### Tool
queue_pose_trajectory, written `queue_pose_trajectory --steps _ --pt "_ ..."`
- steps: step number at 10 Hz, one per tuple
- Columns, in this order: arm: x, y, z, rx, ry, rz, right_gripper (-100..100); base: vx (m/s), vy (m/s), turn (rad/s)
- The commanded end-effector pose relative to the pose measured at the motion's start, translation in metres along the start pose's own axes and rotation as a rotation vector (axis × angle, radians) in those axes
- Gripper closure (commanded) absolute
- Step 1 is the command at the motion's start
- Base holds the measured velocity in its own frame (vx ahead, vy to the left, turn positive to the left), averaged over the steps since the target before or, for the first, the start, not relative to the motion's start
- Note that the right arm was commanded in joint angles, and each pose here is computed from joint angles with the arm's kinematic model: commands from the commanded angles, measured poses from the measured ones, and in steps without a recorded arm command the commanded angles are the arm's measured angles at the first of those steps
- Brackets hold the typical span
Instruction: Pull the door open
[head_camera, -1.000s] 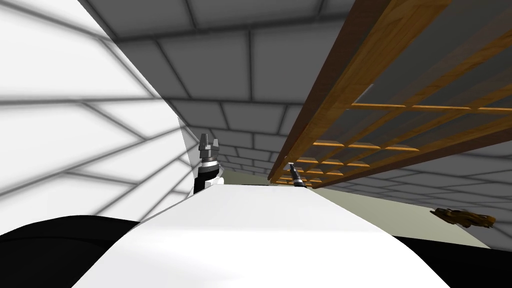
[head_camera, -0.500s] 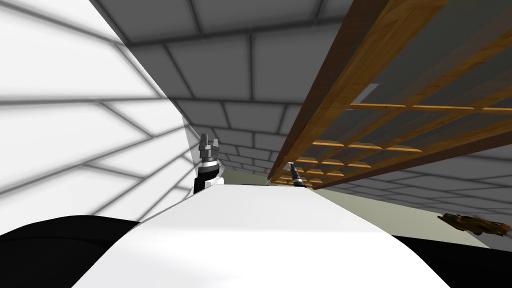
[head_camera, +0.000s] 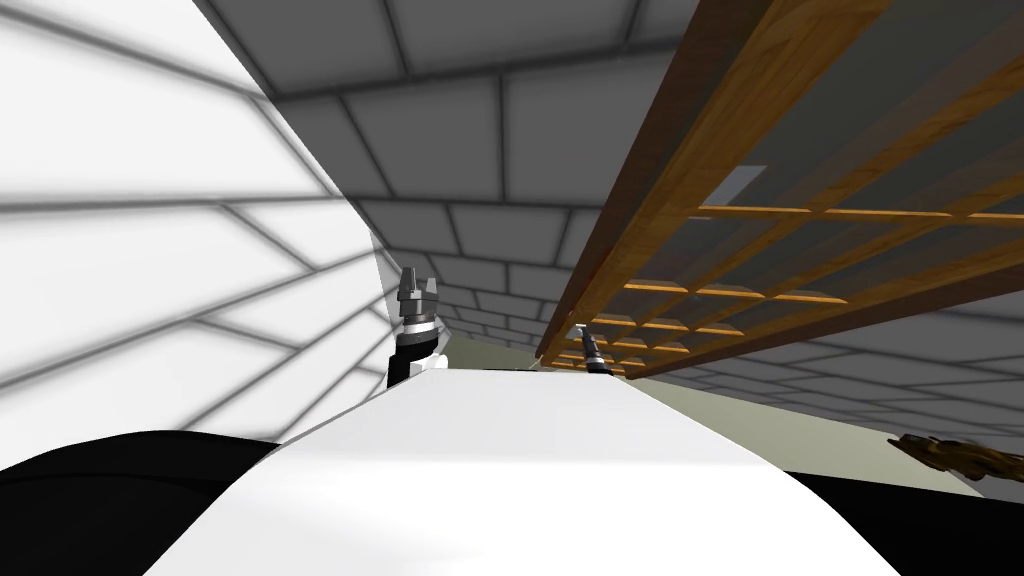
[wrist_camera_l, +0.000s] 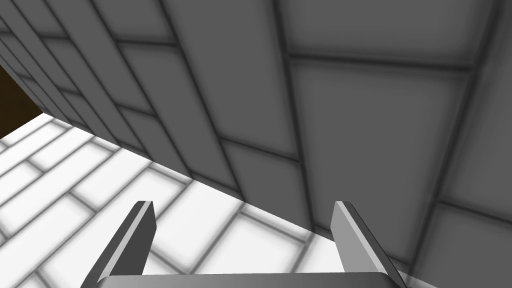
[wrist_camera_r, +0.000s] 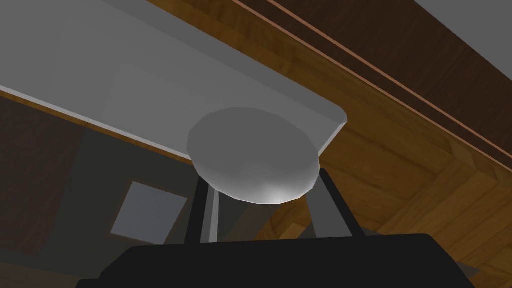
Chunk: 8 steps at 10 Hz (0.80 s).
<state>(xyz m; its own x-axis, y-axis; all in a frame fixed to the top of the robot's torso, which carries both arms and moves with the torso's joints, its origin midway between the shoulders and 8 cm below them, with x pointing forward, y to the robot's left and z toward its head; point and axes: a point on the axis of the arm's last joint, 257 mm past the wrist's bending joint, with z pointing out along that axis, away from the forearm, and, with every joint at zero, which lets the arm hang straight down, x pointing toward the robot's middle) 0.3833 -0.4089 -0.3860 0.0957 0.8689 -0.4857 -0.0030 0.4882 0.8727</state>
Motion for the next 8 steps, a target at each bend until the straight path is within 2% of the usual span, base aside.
queue_pose_trajectory --steps 1,3,4,8 --pt "0.0101 0.0002 0.0013 0.002 0.008 0.068 100 -0.034 -0.023 0.064" --pt "0.0099 0.0002 0.0026 0.003 0.003 0.119 100 -0.047 -0.020 0.058" --pt "0.0099 0.0002 0.0026 0.003 0.003 0.119 100 -0.016 -0.009 0.001" --pt "0.0094 0.0002 0.0065 0.008 -0.012 0.264 100 -0.039 -0.018 0.057"
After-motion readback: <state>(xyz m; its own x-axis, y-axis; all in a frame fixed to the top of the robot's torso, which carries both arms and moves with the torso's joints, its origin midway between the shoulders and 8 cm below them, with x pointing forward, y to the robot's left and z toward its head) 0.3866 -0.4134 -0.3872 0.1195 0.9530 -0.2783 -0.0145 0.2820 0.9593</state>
